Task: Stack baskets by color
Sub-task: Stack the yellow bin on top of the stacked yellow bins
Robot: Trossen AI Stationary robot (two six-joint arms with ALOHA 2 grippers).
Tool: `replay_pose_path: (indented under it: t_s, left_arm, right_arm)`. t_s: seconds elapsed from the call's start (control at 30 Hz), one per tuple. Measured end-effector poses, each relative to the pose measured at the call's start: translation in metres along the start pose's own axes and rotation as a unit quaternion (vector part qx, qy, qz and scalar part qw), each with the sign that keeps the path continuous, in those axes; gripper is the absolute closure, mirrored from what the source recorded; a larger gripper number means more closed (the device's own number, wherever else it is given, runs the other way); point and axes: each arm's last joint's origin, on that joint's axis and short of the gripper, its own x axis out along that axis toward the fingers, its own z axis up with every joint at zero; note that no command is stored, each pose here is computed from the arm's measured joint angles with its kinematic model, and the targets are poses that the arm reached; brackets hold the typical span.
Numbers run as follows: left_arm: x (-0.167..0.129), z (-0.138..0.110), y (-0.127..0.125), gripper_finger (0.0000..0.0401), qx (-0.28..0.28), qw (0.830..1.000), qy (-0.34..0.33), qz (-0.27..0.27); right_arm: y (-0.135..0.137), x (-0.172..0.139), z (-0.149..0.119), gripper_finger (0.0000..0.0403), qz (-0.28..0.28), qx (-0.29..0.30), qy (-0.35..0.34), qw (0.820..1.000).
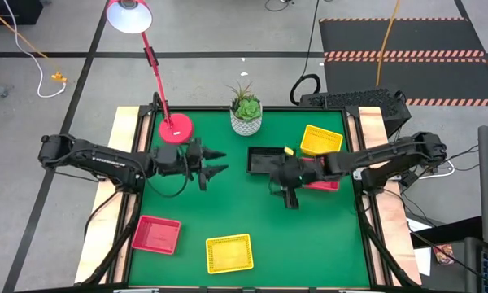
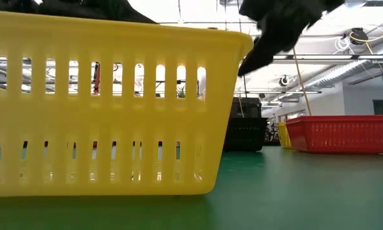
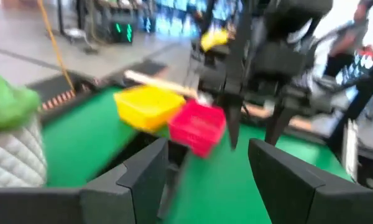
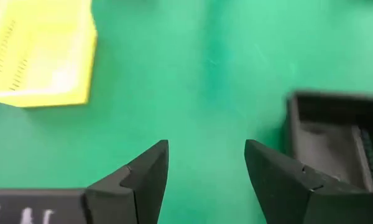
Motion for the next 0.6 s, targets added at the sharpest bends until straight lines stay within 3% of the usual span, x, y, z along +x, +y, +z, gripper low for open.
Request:
replay_pose_path:
  t_s: [0.17,0.43,0.6]
  left_arm:
    - [-0.002,0.001,-0.032,0.0176,0.022,0.997,0.063,0.031]
    - [-0.009,0.024,-0.071,0.0176,0.059,0.997,0.027,0.038]
    - [-0.011,0.025,-0.073,0.0176,0.058,0.995,0.017,0.075]
  right_arm:
    - [0.04,0.007,0.015,0.0195,0.006,-0.033,-0.018,0.999]
    - [0.096,0.04,0.053,0.0195,0.044,-0.07,-0.005,0.997]
    - [0.124,0.067,0.068,0.0195,0.043,-0.091,0.039,0.994]
